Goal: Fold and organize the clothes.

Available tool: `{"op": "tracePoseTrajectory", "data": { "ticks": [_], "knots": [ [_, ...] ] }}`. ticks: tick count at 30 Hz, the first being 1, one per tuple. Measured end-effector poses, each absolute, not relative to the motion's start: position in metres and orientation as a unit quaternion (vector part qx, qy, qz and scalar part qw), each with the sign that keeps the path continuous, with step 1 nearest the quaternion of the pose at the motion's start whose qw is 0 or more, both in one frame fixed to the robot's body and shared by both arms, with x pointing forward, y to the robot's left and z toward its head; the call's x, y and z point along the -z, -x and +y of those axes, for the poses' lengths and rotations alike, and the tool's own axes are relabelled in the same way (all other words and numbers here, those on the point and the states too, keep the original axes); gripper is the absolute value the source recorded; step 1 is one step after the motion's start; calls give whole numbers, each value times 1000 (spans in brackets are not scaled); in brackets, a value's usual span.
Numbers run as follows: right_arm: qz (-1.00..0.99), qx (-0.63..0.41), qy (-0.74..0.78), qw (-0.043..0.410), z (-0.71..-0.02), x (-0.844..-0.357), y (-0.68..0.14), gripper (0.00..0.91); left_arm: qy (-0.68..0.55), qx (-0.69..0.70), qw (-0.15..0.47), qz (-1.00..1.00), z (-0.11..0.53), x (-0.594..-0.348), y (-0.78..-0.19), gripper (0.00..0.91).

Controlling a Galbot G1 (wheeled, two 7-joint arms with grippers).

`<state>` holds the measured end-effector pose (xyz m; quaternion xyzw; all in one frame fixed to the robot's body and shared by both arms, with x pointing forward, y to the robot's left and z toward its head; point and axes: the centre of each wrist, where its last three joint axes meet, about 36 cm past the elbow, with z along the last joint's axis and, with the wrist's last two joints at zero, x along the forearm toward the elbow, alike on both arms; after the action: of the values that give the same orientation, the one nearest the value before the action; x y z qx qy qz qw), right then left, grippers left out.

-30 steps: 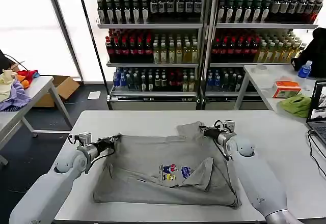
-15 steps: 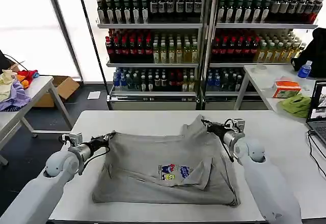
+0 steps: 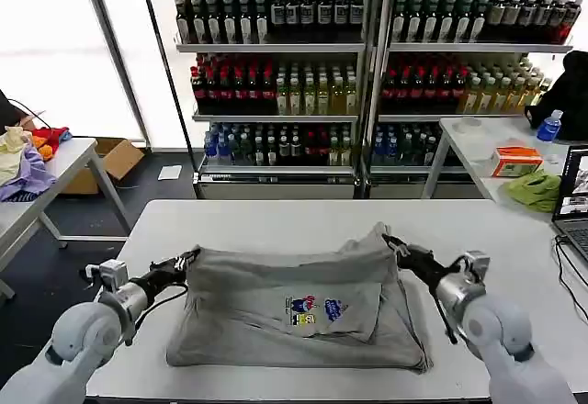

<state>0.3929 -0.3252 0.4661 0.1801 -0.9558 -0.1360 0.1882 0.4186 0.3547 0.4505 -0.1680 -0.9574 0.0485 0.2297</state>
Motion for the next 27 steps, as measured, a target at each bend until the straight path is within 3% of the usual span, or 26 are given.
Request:
{"op": "tracePoseTrajectory", "data": {
  "ticks": [11, 12, 13, 14, 21, 27],
  "knots": [
    [-952, 101, -158, 241, -316, -451, -316, 0, 180, -41, 269, -945, 341, -438, -346, 10],
    [-952, 96, -156, 245, -314, -450, -311, 151, 180, -40, 273, -944, 340, -435, -340, 141],
    [-952, 91, -154, 248, -313, -450, -307, 474, 180, -39, 278, -943, 339, -432, -335, 141],
    [-952, 86, -154, 249, -312, -450, -304, 907, 179, -38, 282, -942, 337, -429, -330, 907],
    [-955, 58, -138, 258, -312, -451, -286, 907, 171, -24, 295, -940, 337, -426, -310, 907],
    [-962, 46, -124, 239, -320, -455, -279, 907, 156, -11, 296, -942, 343, -431, -301, 907]
  ]
}}
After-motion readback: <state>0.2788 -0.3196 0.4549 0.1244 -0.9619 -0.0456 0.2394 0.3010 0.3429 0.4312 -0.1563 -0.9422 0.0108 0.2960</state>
